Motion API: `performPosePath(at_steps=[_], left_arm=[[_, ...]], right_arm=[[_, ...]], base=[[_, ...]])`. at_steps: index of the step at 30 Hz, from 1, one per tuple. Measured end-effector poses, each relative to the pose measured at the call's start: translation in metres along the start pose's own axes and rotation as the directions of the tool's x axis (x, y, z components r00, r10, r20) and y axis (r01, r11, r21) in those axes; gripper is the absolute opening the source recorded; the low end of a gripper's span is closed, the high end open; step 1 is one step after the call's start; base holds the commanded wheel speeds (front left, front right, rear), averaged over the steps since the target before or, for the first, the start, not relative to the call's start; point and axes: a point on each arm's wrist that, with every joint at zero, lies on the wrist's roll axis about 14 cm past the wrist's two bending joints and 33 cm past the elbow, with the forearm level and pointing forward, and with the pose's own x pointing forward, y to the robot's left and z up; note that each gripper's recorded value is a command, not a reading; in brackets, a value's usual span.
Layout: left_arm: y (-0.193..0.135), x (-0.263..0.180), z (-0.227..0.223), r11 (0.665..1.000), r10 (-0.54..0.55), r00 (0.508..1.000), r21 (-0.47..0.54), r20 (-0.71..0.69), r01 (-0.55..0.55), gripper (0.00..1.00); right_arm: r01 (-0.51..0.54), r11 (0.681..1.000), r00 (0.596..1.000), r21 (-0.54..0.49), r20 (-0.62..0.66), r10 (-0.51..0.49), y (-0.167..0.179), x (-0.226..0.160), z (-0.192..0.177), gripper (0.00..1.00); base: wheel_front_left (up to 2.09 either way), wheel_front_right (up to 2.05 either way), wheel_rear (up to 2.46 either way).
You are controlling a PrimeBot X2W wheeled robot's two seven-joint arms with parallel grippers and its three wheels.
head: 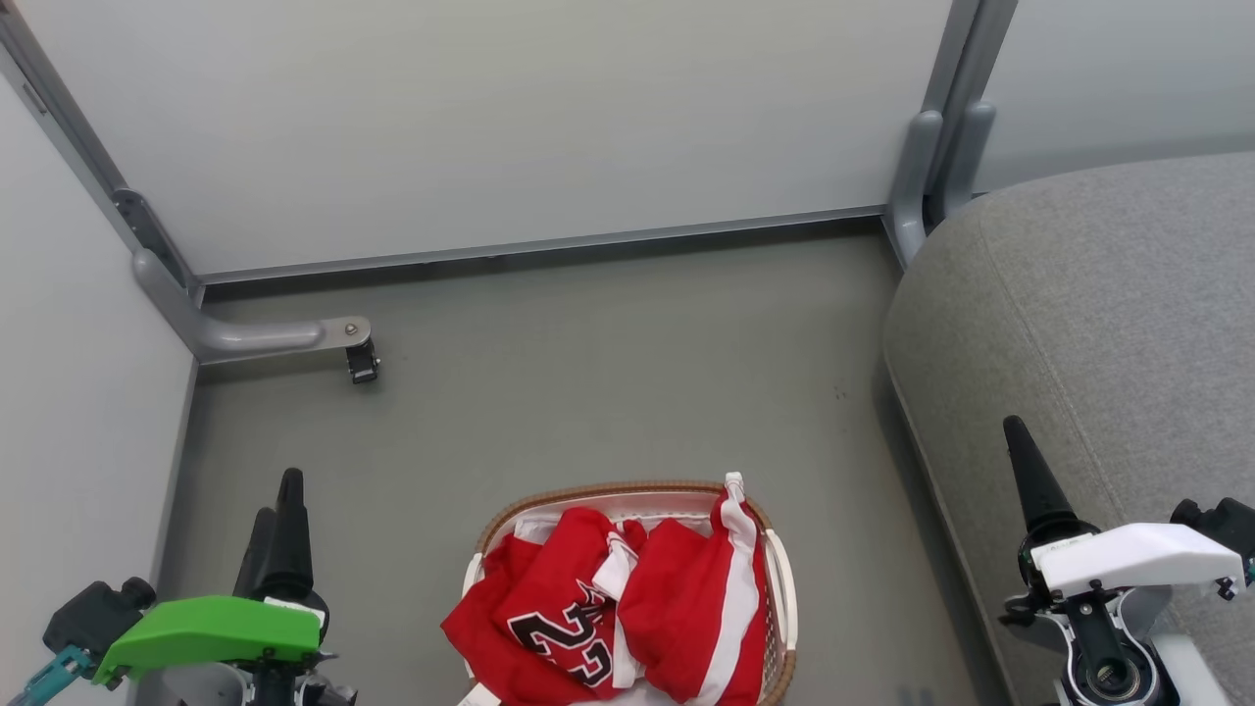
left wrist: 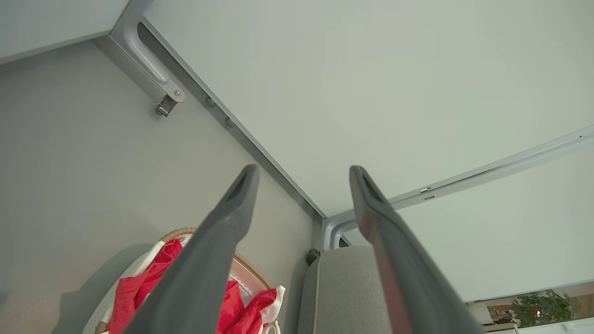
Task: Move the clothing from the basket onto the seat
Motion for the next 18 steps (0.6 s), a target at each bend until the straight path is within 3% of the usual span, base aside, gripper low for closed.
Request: performPosePath(at_steps=[8,18], left_arm=[[-0.003,-0.002,-0.005,0.985,-0.017,1.0,0.174,-0.018,0.02,1.0],[-0.003,-0.003,-0.005,0.94,-0.027,1.0,0.34,-0.015,0.03,1.0]], right_arm=[[-0.022,0.988,1.0,-0.152,-0.021,0.019,0.004,0.002,-0.006,1.0],[-0.053,0.942,0.998,-0.33,-0.054,0.037,0.007,0.004,-0.015,1.0]], base=[[0.0,0.0,0.0],[0.0,0.0,0.0]])
